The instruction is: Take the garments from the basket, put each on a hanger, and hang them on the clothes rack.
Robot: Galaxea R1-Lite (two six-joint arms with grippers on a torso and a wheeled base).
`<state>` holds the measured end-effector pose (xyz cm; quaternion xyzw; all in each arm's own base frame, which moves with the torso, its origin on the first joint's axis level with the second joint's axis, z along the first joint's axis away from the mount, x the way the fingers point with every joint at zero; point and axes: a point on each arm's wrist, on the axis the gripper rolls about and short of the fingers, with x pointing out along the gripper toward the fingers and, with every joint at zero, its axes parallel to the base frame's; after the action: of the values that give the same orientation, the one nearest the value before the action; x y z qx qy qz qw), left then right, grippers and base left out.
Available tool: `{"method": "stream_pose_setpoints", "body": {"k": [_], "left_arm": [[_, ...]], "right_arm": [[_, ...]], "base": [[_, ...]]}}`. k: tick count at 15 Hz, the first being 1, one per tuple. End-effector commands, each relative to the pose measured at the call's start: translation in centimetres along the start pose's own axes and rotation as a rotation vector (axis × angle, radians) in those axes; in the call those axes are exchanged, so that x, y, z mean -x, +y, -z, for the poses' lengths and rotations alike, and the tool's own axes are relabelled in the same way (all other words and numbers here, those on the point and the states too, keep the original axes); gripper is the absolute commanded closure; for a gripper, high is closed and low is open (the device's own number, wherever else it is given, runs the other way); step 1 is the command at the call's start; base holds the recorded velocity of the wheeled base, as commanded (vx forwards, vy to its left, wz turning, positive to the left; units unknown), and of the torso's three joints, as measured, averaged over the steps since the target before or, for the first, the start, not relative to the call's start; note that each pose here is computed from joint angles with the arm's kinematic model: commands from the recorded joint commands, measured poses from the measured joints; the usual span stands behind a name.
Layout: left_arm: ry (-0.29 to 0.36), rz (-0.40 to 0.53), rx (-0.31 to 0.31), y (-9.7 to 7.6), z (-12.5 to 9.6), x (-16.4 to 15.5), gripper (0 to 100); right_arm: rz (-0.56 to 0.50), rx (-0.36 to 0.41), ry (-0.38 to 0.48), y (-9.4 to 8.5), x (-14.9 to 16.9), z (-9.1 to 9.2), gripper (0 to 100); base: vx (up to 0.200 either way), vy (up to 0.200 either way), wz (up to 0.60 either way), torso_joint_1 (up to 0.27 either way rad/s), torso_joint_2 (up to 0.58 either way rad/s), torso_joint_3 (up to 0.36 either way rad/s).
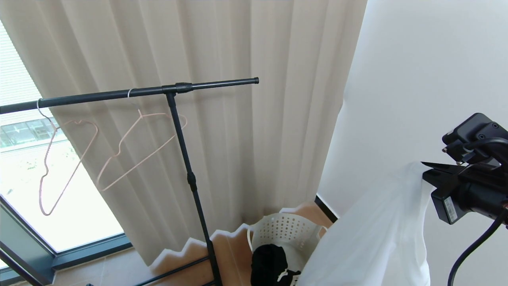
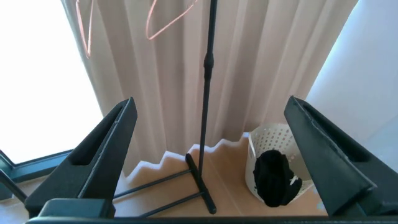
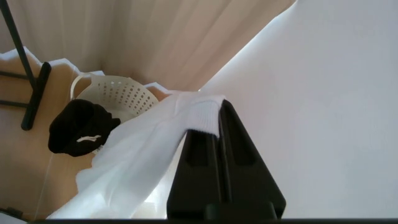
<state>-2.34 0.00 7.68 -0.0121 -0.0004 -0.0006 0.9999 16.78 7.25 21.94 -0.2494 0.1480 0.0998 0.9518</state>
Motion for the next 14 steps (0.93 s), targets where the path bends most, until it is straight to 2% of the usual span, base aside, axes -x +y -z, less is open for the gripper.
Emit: {"method": "stream_pose_setpoints", "body": {"k": [1,11,14], "left_arm": [[0.001,0.0,0.0,0.0,0.0,-0.01,0],[0.001,-0.001,-0.001,0.0,0.0,-0.01,0],[0.002,-0.001,-0.001,0.01,0.04,-0.02,0]], "right_arm": [[-0.003,0.002,0.005,0.08,-0.09,0.09,100],[-0.003,0.002,0.005,0.08,-0.09,0.09,100],[-0.003,0.004,0.006,0.09,-0.13,0.1,100]], "base": [[0.0,0.0,0.0,0.178,-0.39,-0.188],[0.0,0.0,0.0,0.164,-0.36,-0.197],[0.0,0.0,0.0,0.036,-0.08,-0.034]]}}
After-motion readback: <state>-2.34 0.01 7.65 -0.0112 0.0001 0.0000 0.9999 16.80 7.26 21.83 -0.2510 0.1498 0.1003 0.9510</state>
